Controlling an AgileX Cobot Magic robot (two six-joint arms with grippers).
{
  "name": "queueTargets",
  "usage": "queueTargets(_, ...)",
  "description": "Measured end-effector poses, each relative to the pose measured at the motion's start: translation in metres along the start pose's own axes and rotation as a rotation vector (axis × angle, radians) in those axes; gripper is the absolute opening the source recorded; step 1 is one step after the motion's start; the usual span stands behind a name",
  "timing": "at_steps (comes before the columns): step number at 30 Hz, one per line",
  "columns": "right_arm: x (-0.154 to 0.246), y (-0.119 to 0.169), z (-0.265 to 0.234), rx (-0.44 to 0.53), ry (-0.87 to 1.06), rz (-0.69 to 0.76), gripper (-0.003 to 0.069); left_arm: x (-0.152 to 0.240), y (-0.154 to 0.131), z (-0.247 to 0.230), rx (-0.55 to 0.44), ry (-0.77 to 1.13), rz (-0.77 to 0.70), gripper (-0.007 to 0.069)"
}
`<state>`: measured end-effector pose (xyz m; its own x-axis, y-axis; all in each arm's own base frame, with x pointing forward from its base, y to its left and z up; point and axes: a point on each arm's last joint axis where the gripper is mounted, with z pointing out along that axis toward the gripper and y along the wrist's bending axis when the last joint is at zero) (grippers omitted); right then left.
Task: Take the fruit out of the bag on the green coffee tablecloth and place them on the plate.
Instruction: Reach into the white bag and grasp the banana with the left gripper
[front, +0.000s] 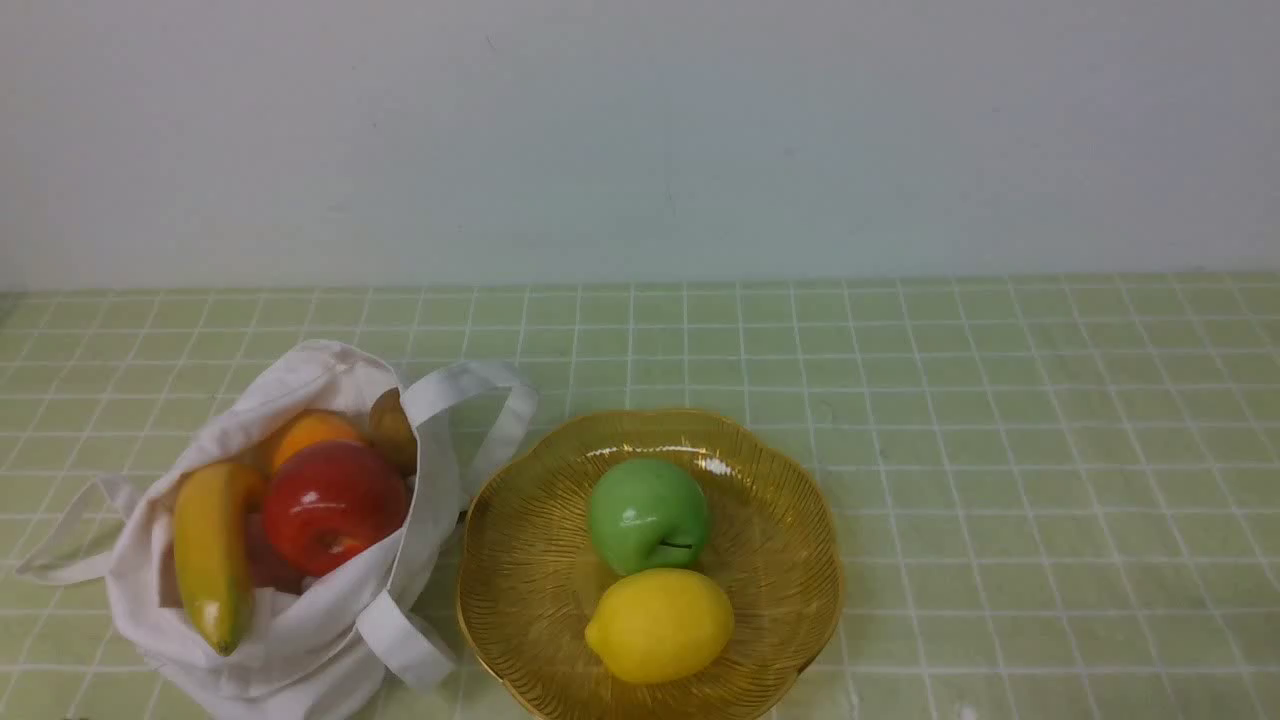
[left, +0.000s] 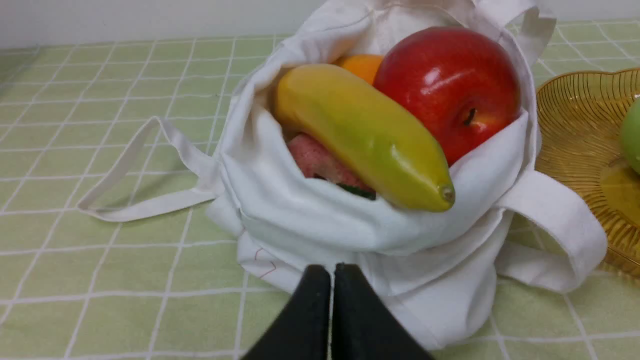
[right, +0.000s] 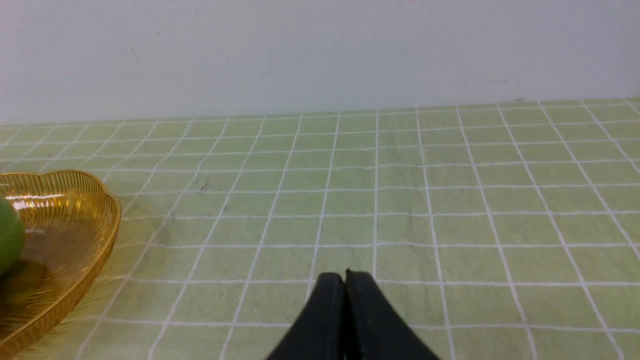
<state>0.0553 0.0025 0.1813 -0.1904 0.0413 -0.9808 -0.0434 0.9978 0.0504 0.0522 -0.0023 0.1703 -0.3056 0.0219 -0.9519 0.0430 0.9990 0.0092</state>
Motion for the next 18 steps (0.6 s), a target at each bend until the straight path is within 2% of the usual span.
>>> queueTargets(18,0.0,0.0,0.0,0.0,0.0,0.0,-0.0015,0.0,0.0,0.0,-0.001,0.0,0.014,-0.0008)
